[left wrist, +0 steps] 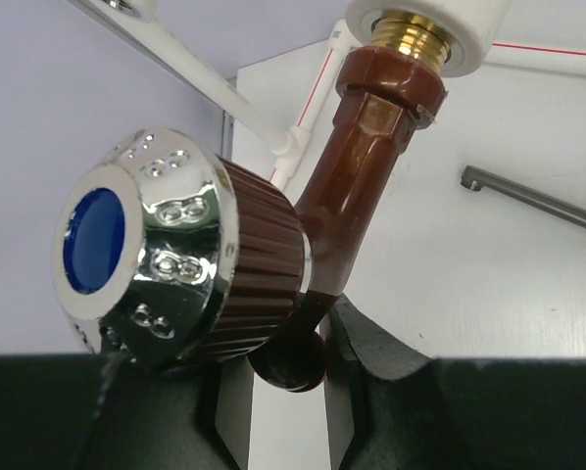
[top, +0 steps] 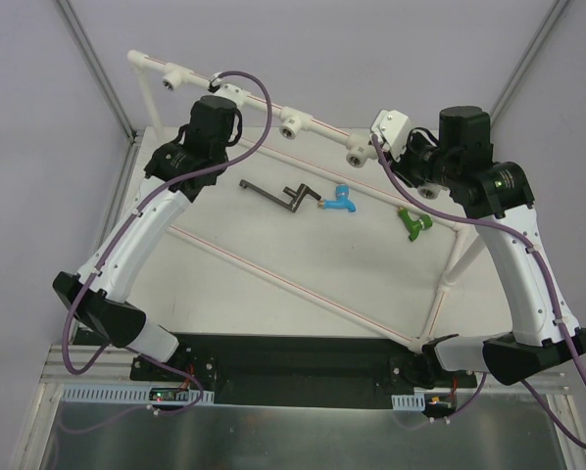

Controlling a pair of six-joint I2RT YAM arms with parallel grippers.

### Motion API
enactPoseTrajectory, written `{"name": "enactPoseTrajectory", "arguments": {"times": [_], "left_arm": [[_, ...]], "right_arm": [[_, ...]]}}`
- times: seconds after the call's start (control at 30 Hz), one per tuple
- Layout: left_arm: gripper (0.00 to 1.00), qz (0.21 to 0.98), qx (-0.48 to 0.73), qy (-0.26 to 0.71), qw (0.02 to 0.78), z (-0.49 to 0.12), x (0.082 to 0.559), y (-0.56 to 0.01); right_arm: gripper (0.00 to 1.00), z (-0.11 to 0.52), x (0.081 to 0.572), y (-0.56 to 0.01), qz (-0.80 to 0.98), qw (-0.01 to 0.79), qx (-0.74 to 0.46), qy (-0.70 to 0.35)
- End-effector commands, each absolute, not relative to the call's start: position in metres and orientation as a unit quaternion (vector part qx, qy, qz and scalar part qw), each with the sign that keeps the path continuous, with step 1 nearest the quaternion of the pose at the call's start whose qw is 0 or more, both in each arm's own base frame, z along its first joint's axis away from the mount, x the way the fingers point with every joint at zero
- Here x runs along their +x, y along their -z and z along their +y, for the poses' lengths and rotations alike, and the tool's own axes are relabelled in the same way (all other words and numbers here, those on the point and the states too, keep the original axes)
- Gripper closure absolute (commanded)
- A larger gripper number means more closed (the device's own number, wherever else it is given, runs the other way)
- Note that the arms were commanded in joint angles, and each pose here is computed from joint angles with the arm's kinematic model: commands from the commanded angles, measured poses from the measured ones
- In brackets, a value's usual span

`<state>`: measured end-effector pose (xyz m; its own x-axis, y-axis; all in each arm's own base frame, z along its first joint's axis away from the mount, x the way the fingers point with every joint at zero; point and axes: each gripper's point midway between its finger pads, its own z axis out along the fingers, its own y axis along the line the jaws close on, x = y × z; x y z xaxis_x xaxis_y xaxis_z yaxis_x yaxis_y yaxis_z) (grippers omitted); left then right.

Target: Install the water faucets

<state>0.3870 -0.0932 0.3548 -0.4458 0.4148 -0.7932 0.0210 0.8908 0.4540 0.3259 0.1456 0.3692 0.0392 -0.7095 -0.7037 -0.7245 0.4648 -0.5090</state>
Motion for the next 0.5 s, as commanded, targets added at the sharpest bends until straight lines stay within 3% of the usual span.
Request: {"name": "enactPoseTrajectory", "arguments": {"times": [0.0,0.47], "left_arm": [[1.0,0.77,0.212,-0.157,0.581,-0.1559,0.402,-0.3837],[1.0,0.746,0.228,-0.203,0.591,-0.1518,0.4036,-0.379]], "right_arm": [[0.98,0.1573,0.2995,-0.3338,0.728,0.439,-0.523,-0.065],[0.98,0.1574,0.2989,-0.3335,0.726,0.439,-0.526,-0.063]]}}
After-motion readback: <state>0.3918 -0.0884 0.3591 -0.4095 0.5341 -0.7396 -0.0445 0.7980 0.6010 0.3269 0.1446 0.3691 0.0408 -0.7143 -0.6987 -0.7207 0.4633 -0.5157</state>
